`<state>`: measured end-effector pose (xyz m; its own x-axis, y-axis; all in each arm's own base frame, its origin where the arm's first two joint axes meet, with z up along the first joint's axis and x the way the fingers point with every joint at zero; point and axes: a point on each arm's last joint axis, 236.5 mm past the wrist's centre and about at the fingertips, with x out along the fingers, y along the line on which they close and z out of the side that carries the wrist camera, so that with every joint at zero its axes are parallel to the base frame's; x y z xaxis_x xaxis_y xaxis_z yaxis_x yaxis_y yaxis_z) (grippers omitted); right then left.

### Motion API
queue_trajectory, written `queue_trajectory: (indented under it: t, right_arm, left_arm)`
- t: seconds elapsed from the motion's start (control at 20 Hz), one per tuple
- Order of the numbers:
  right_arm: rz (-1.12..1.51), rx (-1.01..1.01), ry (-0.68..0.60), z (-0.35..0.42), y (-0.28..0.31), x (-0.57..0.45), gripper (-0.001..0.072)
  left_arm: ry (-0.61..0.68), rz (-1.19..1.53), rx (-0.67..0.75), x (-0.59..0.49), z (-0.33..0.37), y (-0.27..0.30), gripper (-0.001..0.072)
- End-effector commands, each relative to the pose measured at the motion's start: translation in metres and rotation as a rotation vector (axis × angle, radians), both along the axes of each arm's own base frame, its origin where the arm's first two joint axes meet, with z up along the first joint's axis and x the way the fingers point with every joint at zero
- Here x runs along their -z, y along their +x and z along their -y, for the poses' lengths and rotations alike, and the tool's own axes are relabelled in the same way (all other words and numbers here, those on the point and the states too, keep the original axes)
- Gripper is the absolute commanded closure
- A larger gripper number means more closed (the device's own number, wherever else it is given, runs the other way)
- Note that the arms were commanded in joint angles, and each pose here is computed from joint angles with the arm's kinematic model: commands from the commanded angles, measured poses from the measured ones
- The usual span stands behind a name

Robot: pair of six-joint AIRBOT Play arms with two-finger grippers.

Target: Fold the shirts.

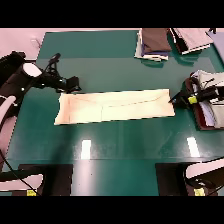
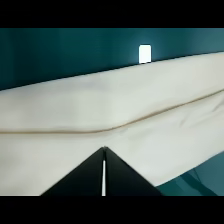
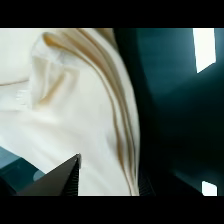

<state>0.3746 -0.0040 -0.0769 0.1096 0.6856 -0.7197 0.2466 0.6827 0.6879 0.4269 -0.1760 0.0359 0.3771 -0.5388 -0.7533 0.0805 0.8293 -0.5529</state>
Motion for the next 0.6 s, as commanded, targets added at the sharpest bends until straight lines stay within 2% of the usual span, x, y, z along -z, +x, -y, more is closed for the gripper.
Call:
queue_trajectory:
  t: [0.0,0.05,0.1,0.15,0.4,0.55]
  right_arm:
    - [0.013,-0.061,0.008,-0.027,0.002,0.017,0.0489]
    - [0.044,-0.090,-0.004,-0.032,0.006,0.014,0.0633]
    - [0.076,-0.112,-0.014,-0.034,0.011,0.006,0.0643]
    - [0.108,-0.128,-0.020,-0.034,0.016,-0.008,0.0690]
    - [0.375,-0.154,-0.008,-0.057,0.051,-0.136,0.0690]
    - [0.514,-0.195,-0.035,-0.092,0.051,-0.205,0.0690]
  left_arm:
    - [-0.015,0.011,0.047,0.009,0.045,-0.004,0.0683]
    - [-0.017,0.019,0.051,0.014,0.056,-0.002,0.0683]
    - [-0.022,0.017,0.048,0.019,0.067,0.000,0.0684]
    - [-0.021,0.019,0.066,0.024,0.079,0.000,0.0684]
    - [-0.025,0.027,0.194,0.044,0.156,0.011,0.0684]
    - [-0.022,0.014,0.250,0.061,0.189,0.012,0.0684]
